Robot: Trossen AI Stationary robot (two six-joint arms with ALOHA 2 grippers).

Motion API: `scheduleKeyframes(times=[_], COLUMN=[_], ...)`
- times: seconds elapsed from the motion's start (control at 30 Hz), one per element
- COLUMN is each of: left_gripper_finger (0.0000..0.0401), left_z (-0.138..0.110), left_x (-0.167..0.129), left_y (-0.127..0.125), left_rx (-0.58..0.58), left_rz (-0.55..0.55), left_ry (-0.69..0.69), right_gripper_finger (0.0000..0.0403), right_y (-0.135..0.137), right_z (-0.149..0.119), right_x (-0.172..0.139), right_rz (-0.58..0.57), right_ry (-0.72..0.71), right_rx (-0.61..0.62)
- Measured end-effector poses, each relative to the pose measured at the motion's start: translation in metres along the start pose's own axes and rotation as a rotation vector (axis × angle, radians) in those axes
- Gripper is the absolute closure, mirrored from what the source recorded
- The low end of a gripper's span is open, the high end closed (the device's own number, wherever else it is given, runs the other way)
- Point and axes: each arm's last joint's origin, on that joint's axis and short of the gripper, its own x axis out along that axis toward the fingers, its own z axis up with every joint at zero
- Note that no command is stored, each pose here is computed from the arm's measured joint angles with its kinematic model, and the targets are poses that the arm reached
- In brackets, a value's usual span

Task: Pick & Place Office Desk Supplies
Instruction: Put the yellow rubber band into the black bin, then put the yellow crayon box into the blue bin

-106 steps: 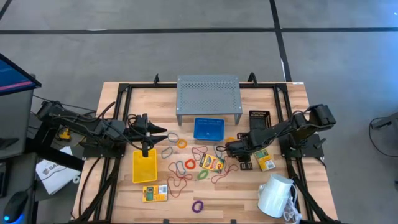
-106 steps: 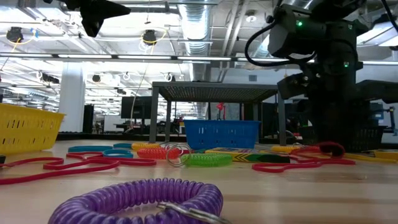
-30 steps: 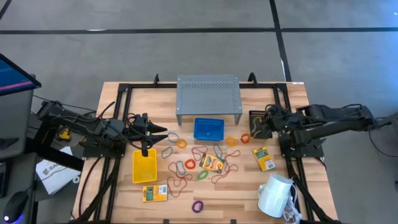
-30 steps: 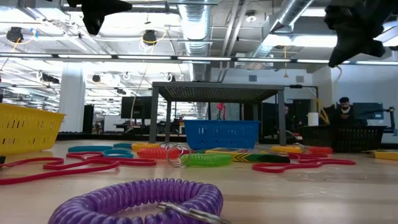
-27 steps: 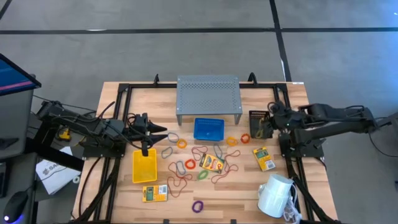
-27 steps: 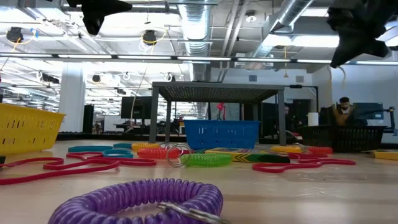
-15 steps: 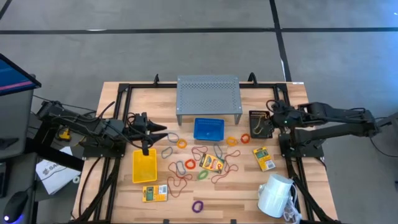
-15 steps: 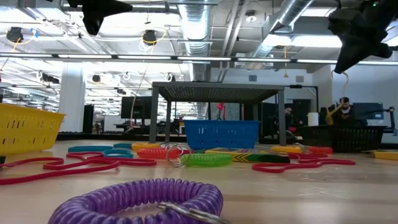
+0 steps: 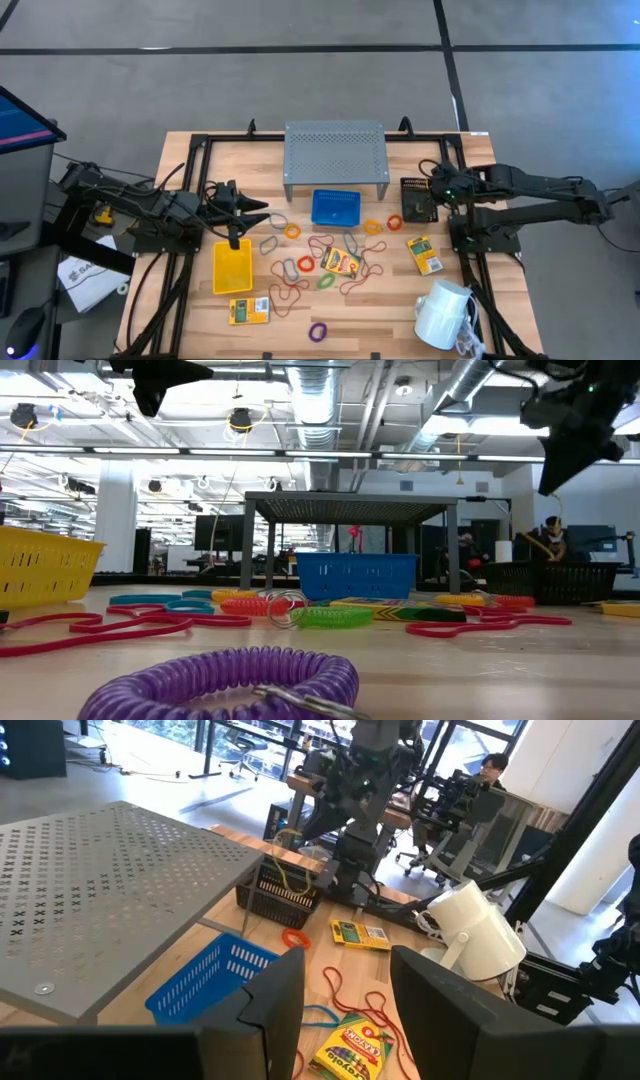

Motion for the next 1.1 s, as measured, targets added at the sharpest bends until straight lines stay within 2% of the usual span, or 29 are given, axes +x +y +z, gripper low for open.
scheduleKeyframes(times=[0.23, 0.5, 0.9, 1.1], left_gripper_finger=[0.0256, 0.0256, 0.0256, 0.0256], left_z=[0.0, 0.0, 0.0, 0.0], left_x=[0.0, 0.0, 0.0, 0.0], left_y=[0.0, 0.0, 0.0, 0.0], left_rx=[-0.003, -0.007, -0.007, -0.007], left_rz=[0.0, 0.0, 0.0, 0.0], left_ry=[0.0, 0.0, 0.001, 0.0], right_gripper_finger=[0.0403, 0.0391, 0.0233, 0.0192], right_y=[0.003, 0.001, 0.0, 0.0], right_z=[-0.009, -0.014, -0.016, -0.016], right_x=[0.023, 0.03, 0.03, 0.03], right_rz=[0.031, 0.019, 0.009, 0.009], right_ry=[0.028, 0.05, 0.069, 0.069], right_rx=[0.022, 0.043, 0.049, 0.062])
